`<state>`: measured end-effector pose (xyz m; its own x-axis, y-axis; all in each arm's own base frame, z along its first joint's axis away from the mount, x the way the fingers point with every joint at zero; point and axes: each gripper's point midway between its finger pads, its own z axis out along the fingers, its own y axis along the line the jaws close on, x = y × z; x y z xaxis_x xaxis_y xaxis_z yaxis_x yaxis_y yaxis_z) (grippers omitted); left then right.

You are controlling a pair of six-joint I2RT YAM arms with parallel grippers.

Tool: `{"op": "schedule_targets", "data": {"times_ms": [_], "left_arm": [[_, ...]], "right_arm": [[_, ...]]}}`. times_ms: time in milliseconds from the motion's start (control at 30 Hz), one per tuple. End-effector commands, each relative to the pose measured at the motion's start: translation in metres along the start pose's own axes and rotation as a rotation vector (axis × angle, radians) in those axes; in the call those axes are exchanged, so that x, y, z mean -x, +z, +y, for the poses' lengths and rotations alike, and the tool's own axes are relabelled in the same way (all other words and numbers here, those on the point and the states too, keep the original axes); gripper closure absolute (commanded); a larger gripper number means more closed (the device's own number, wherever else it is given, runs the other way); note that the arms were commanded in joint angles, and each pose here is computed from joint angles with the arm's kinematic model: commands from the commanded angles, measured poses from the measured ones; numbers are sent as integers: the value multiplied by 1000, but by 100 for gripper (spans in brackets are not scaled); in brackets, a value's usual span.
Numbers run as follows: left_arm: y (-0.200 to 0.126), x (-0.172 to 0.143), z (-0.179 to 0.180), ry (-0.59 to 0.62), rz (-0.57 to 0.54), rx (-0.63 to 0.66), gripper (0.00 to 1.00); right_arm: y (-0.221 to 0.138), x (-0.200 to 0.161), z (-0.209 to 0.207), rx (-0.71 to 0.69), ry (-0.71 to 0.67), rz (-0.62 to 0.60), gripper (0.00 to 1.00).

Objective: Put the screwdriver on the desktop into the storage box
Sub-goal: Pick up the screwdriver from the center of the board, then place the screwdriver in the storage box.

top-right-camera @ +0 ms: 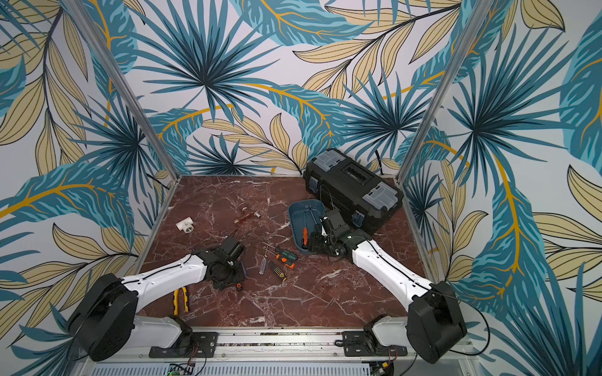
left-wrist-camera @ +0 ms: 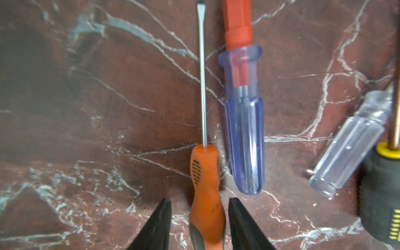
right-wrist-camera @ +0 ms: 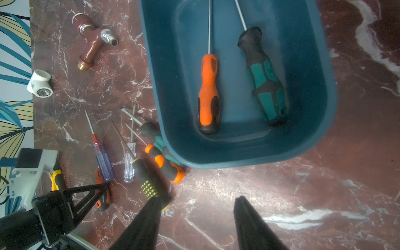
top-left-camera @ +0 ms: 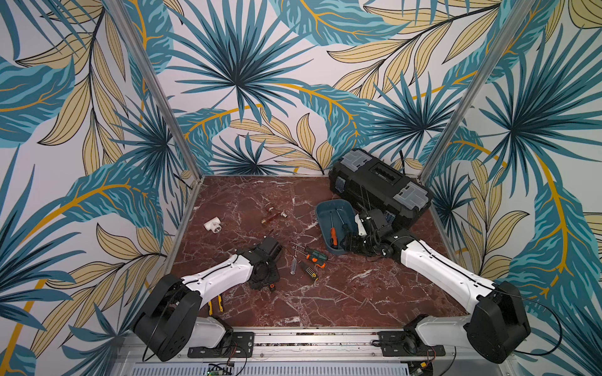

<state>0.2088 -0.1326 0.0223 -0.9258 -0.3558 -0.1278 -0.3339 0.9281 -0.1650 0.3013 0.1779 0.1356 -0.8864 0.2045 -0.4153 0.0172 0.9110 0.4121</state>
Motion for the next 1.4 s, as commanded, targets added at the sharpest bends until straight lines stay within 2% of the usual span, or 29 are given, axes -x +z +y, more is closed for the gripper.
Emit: {"op": "schedule_targets", "data": {"times_ms": [0,100,200,300,400,533,600,733,800,933,1033,1100,1167,1367], "left_arm": [[13,-5,5,17,20,22,55],[18,-4,8,26,19,46,61],[13,0,12,25,-4,71,73],[-1,5,20,21,-43,101,81],[-31,15,25,8,-118,115,88],[-101,34,-27,30,-296,-90,92],[-125,42,-58,46,-342,-173,92],[-140,55,-129,100,-346,-264,92],[-144,61,-177,148,-350,-328,92],[-133,62,-266,200,-266,-464,90],[-113,65,-306,241,-238,-447,90],[-102,67,-317,245,-225,-428,90],[-77,73,-329,250,-224,-383,90],[-28,87,-324,258,-243,-206,89]], "right_arm": [[0,-4,-2,-6,8,13,41],[-2,-4,-2,-5,11,8,41],[-5,-4,-3,-10,12,0,41],[-6,-4,-4,-12,13,-2,41],[-4,-5,-4,-12,13,2,41],[-2,-3,-4,-18,10,3,41],[-3,0,-5,-29,14,-10,41],[-17,12,-20,-103,57,-112,40],[-31,18,-31,-145,80,-181,40],[-53,19,-40,-163,74,-247,39],[-64,10,-46,-169,71,-240,39],[-68,4,-50,-171,81,-238,39],[-73,-4,-56,-169,106,-249,39],[-80,-21,-74,-179,162,-277,39]]}}
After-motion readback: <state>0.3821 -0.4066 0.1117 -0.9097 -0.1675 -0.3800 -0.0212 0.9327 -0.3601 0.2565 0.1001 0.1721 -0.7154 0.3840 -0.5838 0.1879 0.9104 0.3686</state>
